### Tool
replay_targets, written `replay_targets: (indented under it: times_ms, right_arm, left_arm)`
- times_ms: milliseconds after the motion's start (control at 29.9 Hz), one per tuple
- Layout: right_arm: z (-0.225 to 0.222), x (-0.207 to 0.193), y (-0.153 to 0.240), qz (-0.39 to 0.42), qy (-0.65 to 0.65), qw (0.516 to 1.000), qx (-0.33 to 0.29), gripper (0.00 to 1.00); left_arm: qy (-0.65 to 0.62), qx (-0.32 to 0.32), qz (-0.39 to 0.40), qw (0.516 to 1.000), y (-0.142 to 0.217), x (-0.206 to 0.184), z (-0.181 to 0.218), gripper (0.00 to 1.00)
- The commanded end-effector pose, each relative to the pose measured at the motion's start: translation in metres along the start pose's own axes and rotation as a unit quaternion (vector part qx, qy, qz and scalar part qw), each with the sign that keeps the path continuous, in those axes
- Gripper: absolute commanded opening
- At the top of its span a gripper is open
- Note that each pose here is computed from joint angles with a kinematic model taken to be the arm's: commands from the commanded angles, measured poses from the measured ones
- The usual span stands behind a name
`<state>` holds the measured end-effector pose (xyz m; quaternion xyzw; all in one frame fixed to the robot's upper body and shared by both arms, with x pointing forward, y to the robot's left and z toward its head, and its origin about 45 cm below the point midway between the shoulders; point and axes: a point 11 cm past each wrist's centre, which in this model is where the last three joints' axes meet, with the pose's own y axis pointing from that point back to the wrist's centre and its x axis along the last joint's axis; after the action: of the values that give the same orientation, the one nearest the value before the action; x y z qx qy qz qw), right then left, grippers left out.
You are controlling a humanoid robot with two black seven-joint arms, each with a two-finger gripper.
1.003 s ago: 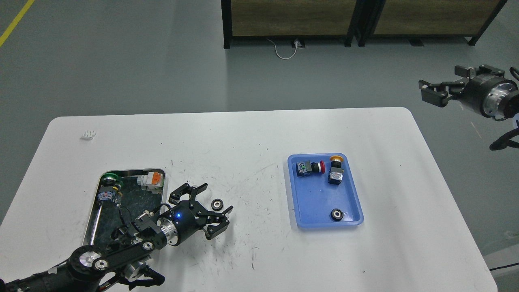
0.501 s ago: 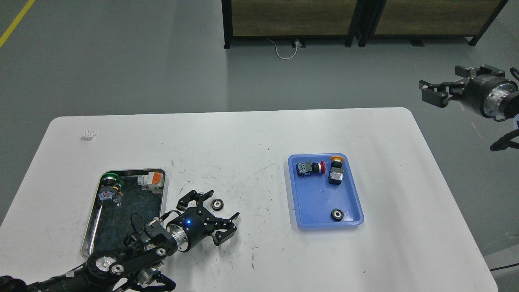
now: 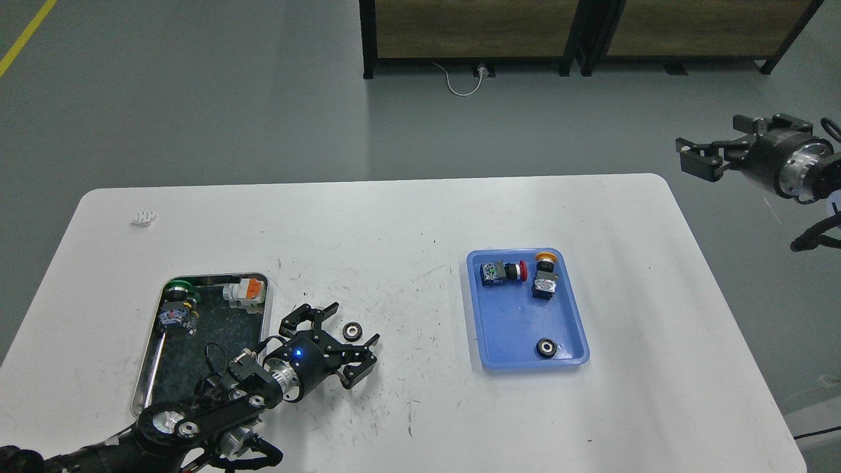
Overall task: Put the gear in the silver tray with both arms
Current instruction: 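Close the left gripper on the black gear at the table center, then carry the gear into the silver tray and open the left gripper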
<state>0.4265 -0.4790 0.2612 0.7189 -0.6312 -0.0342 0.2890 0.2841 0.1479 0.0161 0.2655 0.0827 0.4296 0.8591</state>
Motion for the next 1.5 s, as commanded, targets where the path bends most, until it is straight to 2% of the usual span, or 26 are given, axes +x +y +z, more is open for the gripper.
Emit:
replay_targets:
  times_ms: [0,167,535,735,869,1069,1170,1270,1470]
  right_arm:
    - [0.000,-0.001,0.000,-0.001,-0.001,1.000,0.000,0.99]
    - [0.001,0.000,0.000,0.001,0.000,1.000,-0.001,0.99]
    - [0.001,-0.001,-0.001,0.000,-0.001,1.000,-0.001,0.99]
    - [0.001,-0.001,-0.001,0.000,-0.001,1.000,-0.001,0.99]
    - [0.001,-0.001,-0.001,0.001,-0.002,1.000,0.000,0.99]
    - [0.001,-0.002,-0.001,-0.001,-0.002,1.000,0.001,0.99]
    - [0.001,-0.003,-0.002,-0.002,-0.002,1.000,0.001,0.99]
    - [0.001,-0.003,-0.002,-0.002,-0.002,1.000,0.001,0.99]
    - [-0.001,-0.011,-0.007,-0.008,-0.010,1.000,0.006,0.99]
  left_arm:
    - [-0.001,0.000,-0.003,1.000,0.000,-0.002,-0.001,0.82]
    - [-0.002,0.001,-0.003,1.000,0.000,-0.001,-0.001,0.76]
    - [-0.009,0.012,-0.009,1.000,0.003,-0.004,-0.008,0.36]
    - [-0.009,0.012,-0.017,1.000,0.003,-0.009,-0.006,0.22]
    - [0.000,-0.003,-0.015,1.000,0.000,-0.006,0.010,0.21]
    - [0.023,-0.030,0.020,0.999,0.006,0.050,0.056,0.21]
    - [0.029,-0.033,0.035,0.998,0.025,0.090,0.065,0.21]
    - [0.017,-0.031,0.030,0.999,0.052,0.112,0.066,0.21]
    - [0.006,0.006,0.022,1.000,0.108,0.142,0.040,0.21]
